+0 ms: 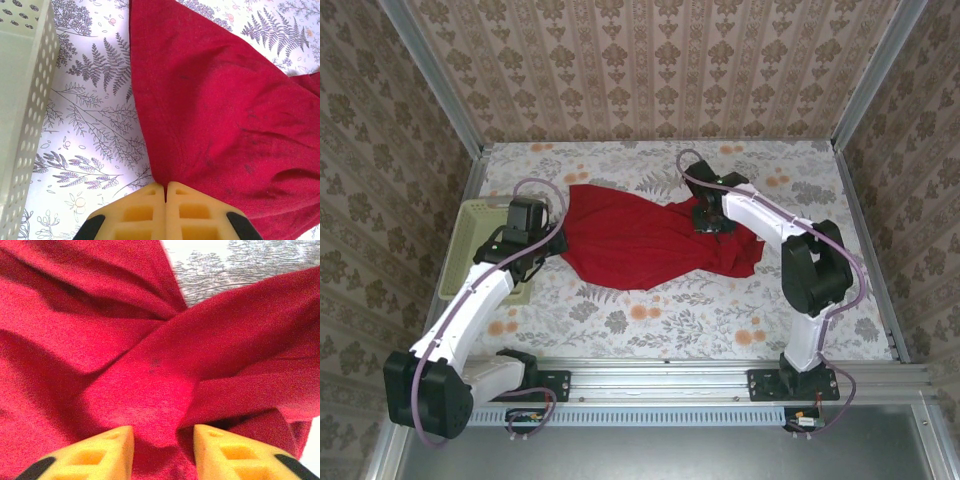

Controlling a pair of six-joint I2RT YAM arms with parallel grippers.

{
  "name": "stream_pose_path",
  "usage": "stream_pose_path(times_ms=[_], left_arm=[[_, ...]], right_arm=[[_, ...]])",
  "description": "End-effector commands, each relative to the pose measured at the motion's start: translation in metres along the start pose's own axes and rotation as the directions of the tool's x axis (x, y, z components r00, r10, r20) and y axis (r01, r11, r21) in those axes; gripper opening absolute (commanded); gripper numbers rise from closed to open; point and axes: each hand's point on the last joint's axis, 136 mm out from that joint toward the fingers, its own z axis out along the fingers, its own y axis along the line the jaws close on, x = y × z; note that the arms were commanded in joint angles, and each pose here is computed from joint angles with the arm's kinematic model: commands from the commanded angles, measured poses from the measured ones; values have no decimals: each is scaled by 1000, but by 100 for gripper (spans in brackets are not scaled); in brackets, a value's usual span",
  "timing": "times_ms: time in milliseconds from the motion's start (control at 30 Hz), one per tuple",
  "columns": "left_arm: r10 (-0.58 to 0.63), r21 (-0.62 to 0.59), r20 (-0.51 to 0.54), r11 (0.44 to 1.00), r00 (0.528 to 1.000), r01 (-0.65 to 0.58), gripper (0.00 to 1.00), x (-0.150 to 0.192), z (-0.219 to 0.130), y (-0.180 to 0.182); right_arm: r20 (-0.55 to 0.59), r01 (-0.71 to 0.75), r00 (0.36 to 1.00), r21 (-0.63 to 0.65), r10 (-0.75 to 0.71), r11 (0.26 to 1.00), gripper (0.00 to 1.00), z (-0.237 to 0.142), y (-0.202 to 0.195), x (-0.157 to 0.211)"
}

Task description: Fold the inside-out t-shirt

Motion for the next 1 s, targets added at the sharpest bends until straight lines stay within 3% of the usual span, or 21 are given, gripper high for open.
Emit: stream_pose_path(times_ms=[0,233,400,533,633,800,967], left_arm=[[26,-17,1,1000,1000,-26,0,1,1,3],[22,-24,-14,999,1000,-22,0,3,8,5],[23,-25,-15,999,1000,-23,0,2,9,5],[21,-21,-14,1000,1000,-22,0,2,8,5],[20,-24,-13,1000,1000,-20,0,3,5,6],[18,-32,-13,999,1000,-18,0,4,4,9],[20,-33,-14,999,1000,-20,0,4,5,9]], right_arm=[[50,-3,999,-64,6,998,41,-31,-5,-8],[105,-225,961,-239,255,945,40,-43,-64,9],[36,-289,953,-180,299,940,42,-8,-87,28],[0,-258,965,-169,262,951,47,16,-74,29],[9,-184,982,-185,189,965,55,13,-50,25],[6,-93,995,-213,97,973,59,3,-10,25],[-7,-47,999,-145,46,988,65,1,-11,33]])
